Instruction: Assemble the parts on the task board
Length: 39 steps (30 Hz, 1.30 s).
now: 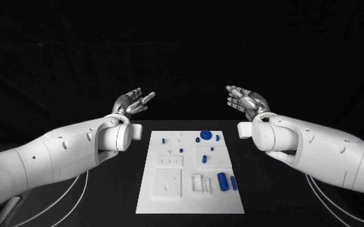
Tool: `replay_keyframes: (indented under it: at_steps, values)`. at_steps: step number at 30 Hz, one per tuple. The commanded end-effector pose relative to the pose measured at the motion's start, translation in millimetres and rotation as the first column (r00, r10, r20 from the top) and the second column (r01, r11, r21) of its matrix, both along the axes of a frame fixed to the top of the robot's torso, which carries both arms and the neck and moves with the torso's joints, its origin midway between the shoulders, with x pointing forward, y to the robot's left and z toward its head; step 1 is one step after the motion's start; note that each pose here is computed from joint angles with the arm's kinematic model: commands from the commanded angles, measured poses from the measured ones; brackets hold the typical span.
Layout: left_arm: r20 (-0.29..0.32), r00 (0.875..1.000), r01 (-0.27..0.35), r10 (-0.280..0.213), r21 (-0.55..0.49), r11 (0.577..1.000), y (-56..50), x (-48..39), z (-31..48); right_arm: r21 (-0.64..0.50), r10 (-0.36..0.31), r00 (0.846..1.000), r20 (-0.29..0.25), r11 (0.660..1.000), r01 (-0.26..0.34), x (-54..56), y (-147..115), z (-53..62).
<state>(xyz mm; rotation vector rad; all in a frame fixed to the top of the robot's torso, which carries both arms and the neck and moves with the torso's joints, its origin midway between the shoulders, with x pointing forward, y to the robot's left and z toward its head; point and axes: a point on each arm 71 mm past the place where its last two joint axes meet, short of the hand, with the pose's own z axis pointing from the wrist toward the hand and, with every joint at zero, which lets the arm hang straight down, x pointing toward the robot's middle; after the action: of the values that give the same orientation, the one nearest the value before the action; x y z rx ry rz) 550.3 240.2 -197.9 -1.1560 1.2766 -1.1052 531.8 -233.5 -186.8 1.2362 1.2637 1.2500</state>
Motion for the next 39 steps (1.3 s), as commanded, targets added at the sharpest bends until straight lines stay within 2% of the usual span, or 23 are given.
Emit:
replay_keyframes:
  at_steps: [1,5,11,12,19,21,25,26,30,35,39]
  values:
    - [-0.085,0.990,0.114,-0.116,-0.021,0.993,-1.9,11.0,2.3,0.006,0.207,0.974,-0.094,0.978,-0.207,8.8,5,1.7]
    - [-0.095,0.988,0.121,-0.121,-0.008,0.993,3.5,19.4,8.5,0.000,0.246,0.962,-0.119,0.969,-0.248,18.5,-1,9.6]
    - [-0.097,0.988,0.122,-0.122,-0.005,0.992,4.4,20.9,9.7,-0.005,0.269,0.954,-0.135,0.962,-0.272,24.1,-5,14.5]
    - [-0.109,0.980,0.165,-0.167,-0.025,0.986,2.5,20.7,8.9,-0.218,0.288,0.956,-0.061,0.930,-0.295,30.7,-11,15.4]
    - [-0.096,0.981,0.168,-0.170,-0.025,0.985,4.7,18.8,10.0,-0.338,0.293,0.956,-0.027,0.897,-0.284,35.0,-14,14.6]
    - [-0.093,0.980,0.172,-0.173,-0.026,0.985,5.6,17.9,10.3,-0.395,0.293,0.956,-0.010,0.877,-0.273,36.3,-15,14.2]
    - [-0.090,0.978,0.185,-0.187,-0.026,0.982,5.8,14.7,11.0,-0.524,0.302,0.953,0.026,0.816,-0.244,38.2,-15,14.6]
    - [-0.088,0.977,0.193,-0.195,-0.025,0.981,5.5,12.6,11.7,-0.573,0.310,0.950,0.037,0.786,-0.234,38.9,-15,14.7]
    - [-0.075,0.973,0.216,-0.217,-0.021,0.976,3.2,6.7,15.6,-0.662,0.337,0.940,0.056,0.717,-0.217,39.1,-13,15.4]
    - [-0.056,0.965,0.254,-0.255,-0.018,0.967,-1.1,-4.1,24.1,-0.784,0.393,0.917,0.073,0.590,-0.191,36.7,-8,17.6]
    - [-0.044,0.956,0.290,-0.291,-0.028,0.957,-8.3,-13.5,29.5,-0.862,0.437,0.897,0.065,0.477,-0.170,35.7,-1,17.5]
